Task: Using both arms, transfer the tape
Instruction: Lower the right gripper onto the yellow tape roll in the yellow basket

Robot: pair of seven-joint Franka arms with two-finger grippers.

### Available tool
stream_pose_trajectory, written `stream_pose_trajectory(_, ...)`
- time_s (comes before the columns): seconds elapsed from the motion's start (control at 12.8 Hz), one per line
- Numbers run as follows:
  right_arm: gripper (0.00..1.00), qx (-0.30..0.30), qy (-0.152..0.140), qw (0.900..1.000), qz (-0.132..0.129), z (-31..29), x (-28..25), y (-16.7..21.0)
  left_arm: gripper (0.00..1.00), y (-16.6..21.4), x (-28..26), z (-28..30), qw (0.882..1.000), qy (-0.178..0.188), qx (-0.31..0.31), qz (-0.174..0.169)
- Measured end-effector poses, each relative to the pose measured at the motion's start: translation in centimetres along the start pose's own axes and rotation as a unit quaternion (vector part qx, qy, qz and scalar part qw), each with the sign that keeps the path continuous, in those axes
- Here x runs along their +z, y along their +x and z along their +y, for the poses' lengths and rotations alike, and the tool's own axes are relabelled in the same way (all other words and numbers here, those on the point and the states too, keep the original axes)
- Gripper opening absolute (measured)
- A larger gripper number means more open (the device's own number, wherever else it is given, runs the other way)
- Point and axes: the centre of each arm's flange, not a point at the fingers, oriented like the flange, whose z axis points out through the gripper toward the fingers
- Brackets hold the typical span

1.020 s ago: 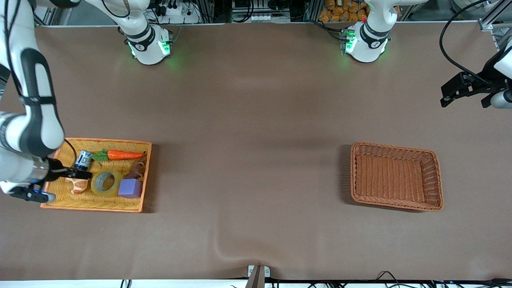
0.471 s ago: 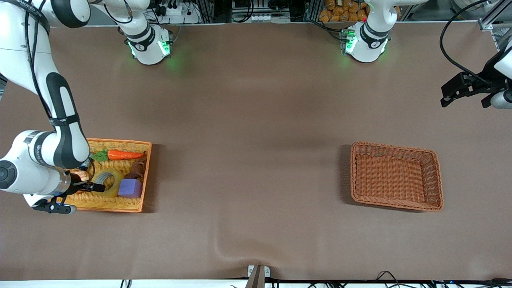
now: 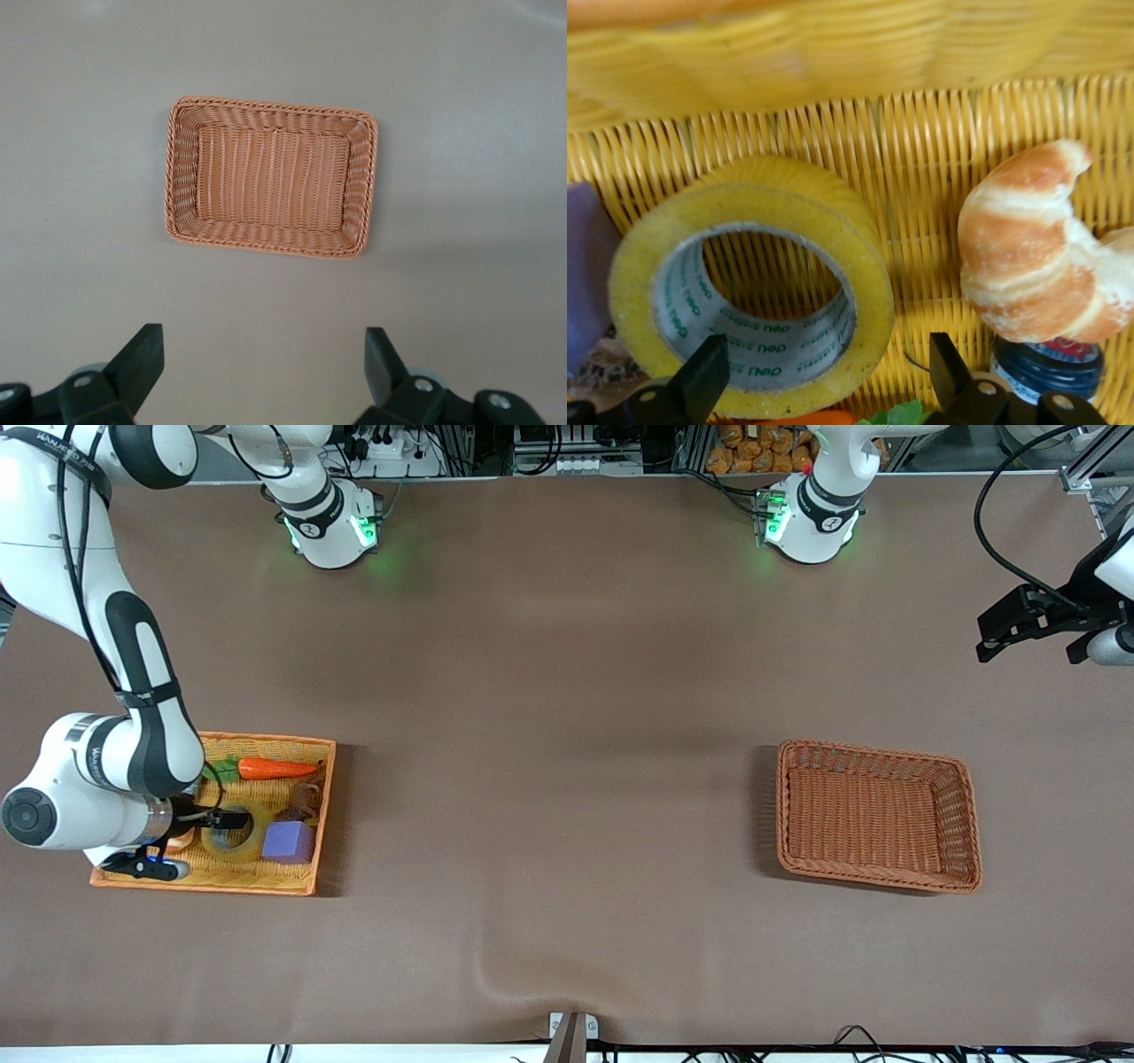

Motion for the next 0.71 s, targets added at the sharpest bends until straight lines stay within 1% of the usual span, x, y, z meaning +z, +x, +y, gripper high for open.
stream_pose_trajectory(0.16,0.99,0.005,0.001,1.0,-0.003,0.7,0.4,-0.1,1.0,0.0,0.0,0.0,1.0,0.0,0.0,0.0)
stream_pose_trajectory(0.24,0.91,0.009,0.002,1.0,-0.003,1.2,0.5,-0.1,1.0,0.0,0.0,0.0,1.0,0.0,0.0,0.0)
stream_pose_trajectory(0.39,0.66,0.012,0.003,1.0,0.007,1.6,0.4,0.1,1.0,0.0,0.0,0.0,1.0,0.0,0.0,0.0)
stream_pose_trajectory(0.47,0.51,0.013,0.003,1.0,0.012,1.7,0.4,0.2,1.0,0.0,0.0,0.0,1.0,0.0,0.0,0.0)
stream_pose_trajectory(0.63,0.26,0.017,0.005,1.0,0.02,2.0,0.3,0.4,1.0,0.0,-0.1,0.1,1.0,0.0,0.001,0.001)
stream_pose_trajectory(0.71,0.22,0.018,0.006,1.0,0.021,2.2,0.3,0.4,1.0,-0.1,-0.2,0.2,1.0,0.0,0.001,0.002)
